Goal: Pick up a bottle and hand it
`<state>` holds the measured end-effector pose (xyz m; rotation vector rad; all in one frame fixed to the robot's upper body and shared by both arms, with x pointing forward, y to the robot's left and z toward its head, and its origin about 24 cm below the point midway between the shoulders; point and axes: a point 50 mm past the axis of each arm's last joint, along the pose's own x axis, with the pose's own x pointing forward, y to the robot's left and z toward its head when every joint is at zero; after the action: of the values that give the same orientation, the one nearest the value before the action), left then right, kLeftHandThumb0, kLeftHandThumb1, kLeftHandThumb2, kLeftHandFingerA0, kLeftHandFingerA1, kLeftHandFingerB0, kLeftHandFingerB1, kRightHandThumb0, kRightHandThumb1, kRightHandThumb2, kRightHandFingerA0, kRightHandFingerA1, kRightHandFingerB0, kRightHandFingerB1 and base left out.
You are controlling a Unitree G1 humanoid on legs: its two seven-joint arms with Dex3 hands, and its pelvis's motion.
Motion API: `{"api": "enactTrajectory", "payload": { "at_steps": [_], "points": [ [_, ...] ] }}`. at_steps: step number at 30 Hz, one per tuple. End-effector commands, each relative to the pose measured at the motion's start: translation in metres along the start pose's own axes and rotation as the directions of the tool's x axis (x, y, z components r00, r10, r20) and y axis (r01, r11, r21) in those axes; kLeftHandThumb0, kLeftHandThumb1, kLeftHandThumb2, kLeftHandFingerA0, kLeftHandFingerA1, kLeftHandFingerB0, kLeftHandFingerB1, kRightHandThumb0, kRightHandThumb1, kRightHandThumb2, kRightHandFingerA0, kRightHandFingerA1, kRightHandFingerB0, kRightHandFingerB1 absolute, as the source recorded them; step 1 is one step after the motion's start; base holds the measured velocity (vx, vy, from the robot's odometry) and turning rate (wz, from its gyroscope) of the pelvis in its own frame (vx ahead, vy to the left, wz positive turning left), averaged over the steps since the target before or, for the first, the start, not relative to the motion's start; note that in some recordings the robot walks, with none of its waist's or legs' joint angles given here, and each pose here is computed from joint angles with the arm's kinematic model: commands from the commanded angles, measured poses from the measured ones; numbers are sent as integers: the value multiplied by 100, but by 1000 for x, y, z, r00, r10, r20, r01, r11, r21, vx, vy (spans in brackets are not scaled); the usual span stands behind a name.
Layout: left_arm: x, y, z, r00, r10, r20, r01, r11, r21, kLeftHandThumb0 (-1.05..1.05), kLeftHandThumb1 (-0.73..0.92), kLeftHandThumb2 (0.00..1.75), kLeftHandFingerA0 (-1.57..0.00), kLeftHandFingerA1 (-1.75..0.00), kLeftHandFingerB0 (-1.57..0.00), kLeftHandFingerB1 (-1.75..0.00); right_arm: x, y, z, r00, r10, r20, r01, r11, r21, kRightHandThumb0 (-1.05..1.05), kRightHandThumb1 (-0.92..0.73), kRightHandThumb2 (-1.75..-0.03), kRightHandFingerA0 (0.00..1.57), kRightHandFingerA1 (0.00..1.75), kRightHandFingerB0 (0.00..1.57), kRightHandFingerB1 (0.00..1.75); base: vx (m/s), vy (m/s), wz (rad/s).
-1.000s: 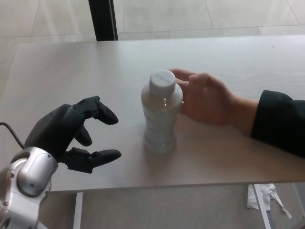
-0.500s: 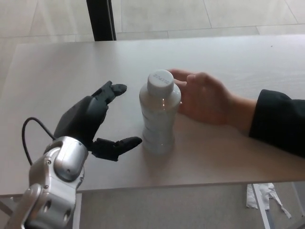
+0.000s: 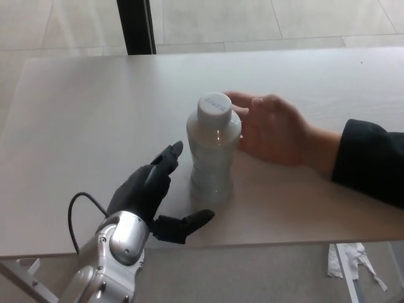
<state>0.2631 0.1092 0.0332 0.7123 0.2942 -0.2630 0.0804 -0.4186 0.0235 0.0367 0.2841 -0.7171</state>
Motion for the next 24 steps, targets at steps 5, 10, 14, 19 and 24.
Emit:
{"api": "enactTrajectory", "payload": {
  "at_steps": [5, 10, 14, 19, 24],
  "points": [
    [5, -19, -5, 996, 90, -20, -92, 989, -117, -83, 46, 81, -5, -54, 0, 0, 0, 6, 1, 1000, -4, -21, 4, 1000, 4, -50, -43, -79, 57, 59, 36, 48, 0, 0, 0],
    [8, -23, -1, 988, 153, 14, -147, 969, -197, -82, 44, 77, -4, -54, 0, 0, 0, 8, 3, 1000, 9, -16, -9, 1000, 20, -50, -43, -79, 57, 60, 35, 47, 0, 0, 0],
    [11, -25, 8, 972, 233, 41, -213, 936, -281, -75, 42, 75, -17, -65, 0, 0, 2, 8, 2, 1000, 7, -7, -7, 1000, 13, -50, -42, -79, 57, 60, 37, 48, 0, 0, 0],
    [14, -27, 15, 960, 278, 32, -252, 911, -327, -72, 53, 57, -18, -69, 0, 0, 3, 9, 5, 1000, 4, -3, -4, 1000, 6, -50, -42, -79, 57, 60, 37, 48, 0, 0, 0],
    [15, -35, 25, 961, 275, -7, -258, 896, -362, -79, 53, 57, -28, -68, 0, 0, 2, 10, 6, 1000, 14, -11, -13, 1000, 28, -51, -41, -77, 55, 58, 36, 47, 0, 0, 0]
  ]
}}
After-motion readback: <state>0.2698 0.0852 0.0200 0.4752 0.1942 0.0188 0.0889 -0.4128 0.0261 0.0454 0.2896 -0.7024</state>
